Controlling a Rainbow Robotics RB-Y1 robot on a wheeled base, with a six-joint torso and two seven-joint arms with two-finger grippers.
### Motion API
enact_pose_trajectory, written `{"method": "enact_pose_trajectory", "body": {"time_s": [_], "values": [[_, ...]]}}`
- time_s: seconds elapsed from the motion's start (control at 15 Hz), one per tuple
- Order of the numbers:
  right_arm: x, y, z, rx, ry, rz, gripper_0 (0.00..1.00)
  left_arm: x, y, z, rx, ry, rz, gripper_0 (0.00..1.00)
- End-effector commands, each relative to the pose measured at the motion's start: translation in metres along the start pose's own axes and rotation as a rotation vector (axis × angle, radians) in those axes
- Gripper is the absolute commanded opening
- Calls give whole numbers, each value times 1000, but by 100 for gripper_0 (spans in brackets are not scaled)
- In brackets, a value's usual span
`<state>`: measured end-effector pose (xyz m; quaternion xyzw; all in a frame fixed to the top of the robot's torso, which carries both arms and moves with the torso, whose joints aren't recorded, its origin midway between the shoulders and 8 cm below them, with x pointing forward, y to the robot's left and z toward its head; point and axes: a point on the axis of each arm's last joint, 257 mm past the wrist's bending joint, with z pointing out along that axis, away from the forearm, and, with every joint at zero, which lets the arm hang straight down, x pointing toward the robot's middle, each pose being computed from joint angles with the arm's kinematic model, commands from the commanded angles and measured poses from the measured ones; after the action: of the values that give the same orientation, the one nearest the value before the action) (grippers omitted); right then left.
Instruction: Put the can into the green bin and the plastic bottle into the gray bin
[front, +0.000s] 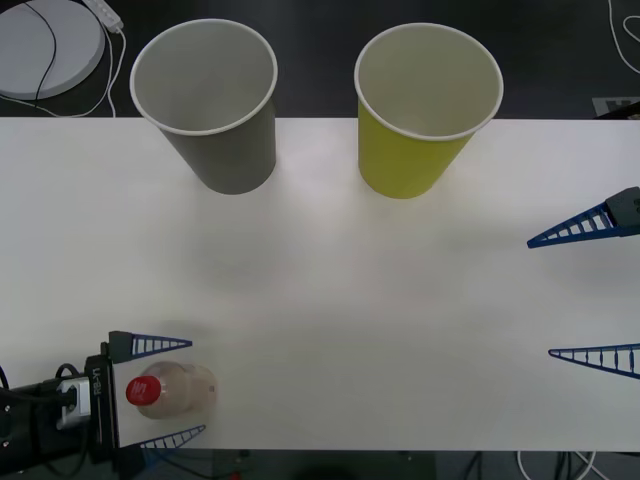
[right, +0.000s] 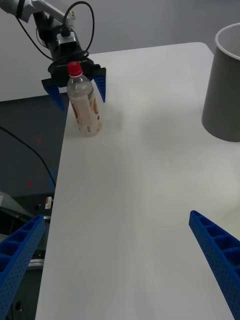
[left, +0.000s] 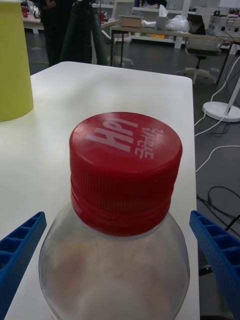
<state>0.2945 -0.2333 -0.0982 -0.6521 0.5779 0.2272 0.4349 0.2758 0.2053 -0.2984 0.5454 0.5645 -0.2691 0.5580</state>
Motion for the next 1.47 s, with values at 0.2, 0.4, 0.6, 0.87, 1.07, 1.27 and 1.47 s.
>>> {"method": "enact_pose_trajectory", "body": {"time_s": [0.2,0.4,0.6,0.87,1.07,1.27,1.47], "values": [[0,0,0,0,0,0,100,0,0,0,-1,0,8,0],[0,0,0,0,0,0,100,0,0,0,-2,-1,4,0],[0,0,0,0,0,0,100,0,1,0,-1,0,3,0],[0,0,0,0,0,0,100,-5,3,1,-1,-7,4,0],[0,0,0,0,0,0,100,-12,8,1,-3,-8,14,0],[0,0,0,0,0,0,100,-22,13,-8,1,3,25,0],[0,0,0,0,0,0,100,-31,17,-15,-7,14,36,0]]}}
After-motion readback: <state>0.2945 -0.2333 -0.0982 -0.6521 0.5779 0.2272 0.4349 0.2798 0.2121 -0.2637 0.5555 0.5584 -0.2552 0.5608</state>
